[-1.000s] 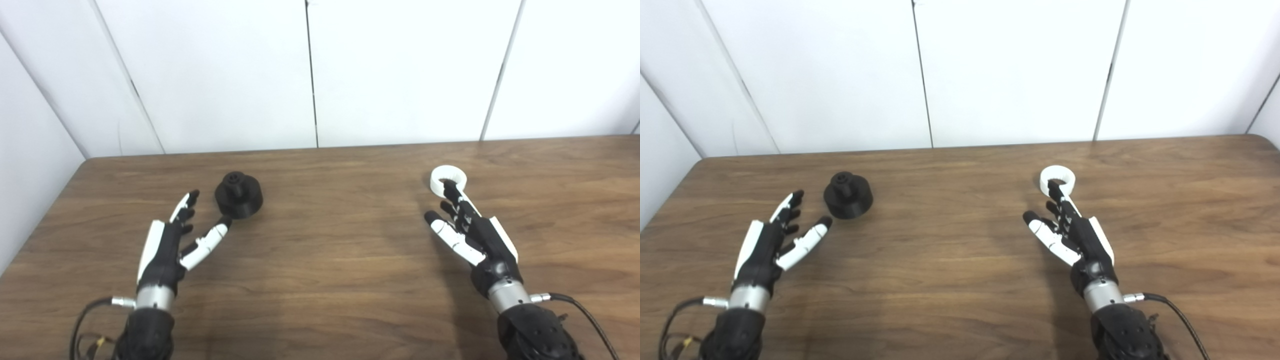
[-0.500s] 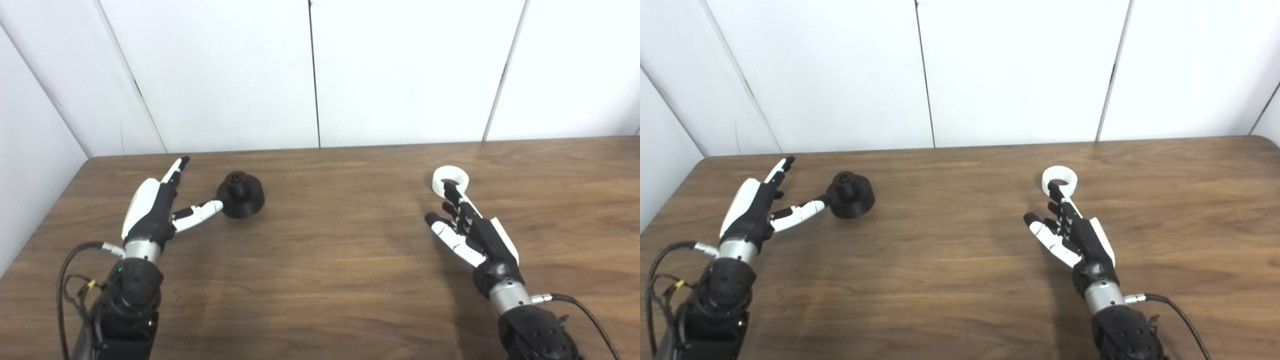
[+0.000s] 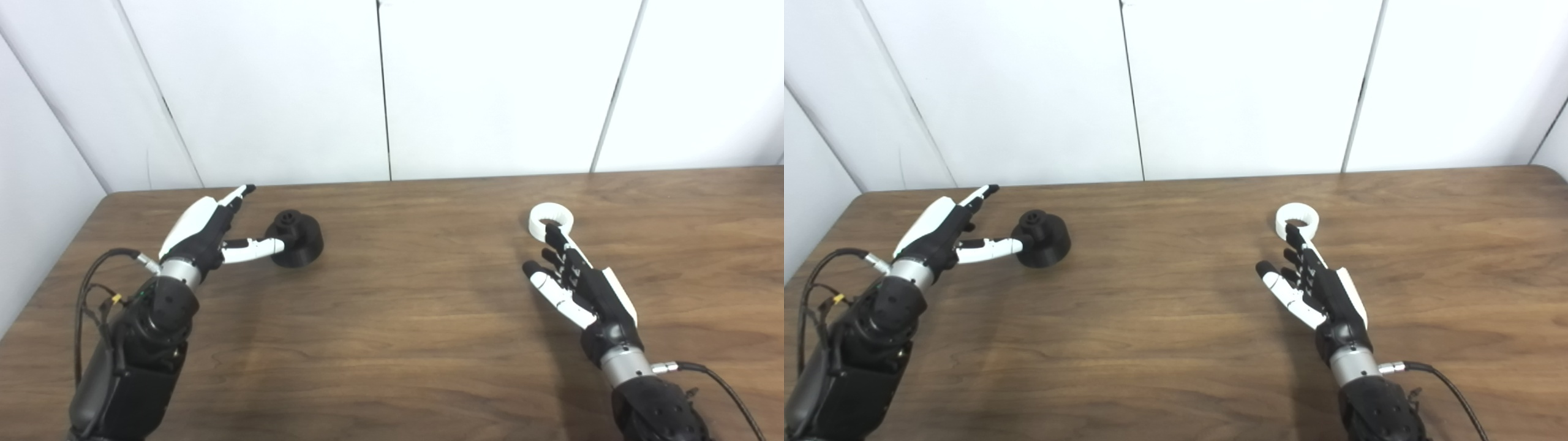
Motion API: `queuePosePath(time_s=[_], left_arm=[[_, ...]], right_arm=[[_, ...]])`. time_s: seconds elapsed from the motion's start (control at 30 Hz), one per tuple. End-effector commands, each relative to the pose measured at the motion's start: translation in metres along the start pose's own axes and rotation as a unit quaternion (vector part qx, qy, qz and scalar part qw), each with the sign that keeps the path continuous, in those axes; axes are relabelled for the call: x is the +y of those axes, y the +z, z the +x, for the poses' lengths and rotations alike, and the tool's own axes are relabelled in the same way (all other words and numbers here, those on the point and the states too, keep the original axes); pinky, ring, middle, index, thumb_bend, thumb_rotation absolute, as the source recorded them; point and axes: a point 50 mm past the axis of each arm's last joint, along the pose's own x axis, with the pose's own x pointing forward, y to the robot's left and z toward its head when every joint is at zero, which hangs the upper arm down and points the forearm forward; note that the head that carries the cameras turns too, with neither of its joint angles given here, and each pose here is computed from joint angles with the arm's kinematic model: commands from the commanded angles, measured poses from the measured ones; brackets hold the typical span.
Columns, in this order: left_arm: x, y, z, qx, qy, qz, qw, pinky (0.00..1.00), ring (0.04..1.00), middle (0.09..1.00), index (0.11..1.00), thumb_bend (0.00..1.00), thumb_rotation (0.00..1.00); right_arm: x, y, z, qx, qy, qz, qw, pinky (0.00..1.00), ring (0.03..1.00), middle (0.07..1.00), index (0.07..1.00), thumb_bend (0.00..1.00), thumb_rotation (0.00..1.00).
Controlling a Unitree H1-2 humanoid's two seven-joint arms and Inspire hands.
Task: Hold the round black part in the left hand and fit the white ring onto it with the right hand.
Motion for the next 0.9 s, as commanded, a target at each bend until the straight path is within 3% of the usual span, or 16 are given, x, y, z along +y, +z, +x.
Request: queuePosePath(time_s=[0.0, 0.53, 0.87], left_arm=[[0.033, 0.015, 0.008, -0.016, 0.03, 0.023, 0.999, 0.81, 0.976, 0.972, 0.949, 0.99, 0.51], [0.031, 0.011, 0.024, 0.001, -0.038, 0.054, 0.998, 0.86, 1.0, 0.98, 0.937, 0.98, 0.55], [0.028, 0.01, 0.041, 0.02, -0.051, 0.083, 0.995, 0.85, 0.989, 0.972, 0.935, 1.0, 0.57]], right_arm=[[0.001, 0.018, 0.004, -0.046, -0.003, 0.004, 0.999, 0.91, 0.956, 0.967, 0.946, 0.59, 0.47], [0.0, 0.016, 0.004, -0.045, -0.015, 0.002, 0.999, 0.88, 0.938, 0.947, 0.937, 0.63, 0.5], [0.001, 0.016, 0.002, -0.046, -0.018, -0.003, 0.999, 0.91, 0.945, 0.949, 0.94, 0.63, 0.51]])
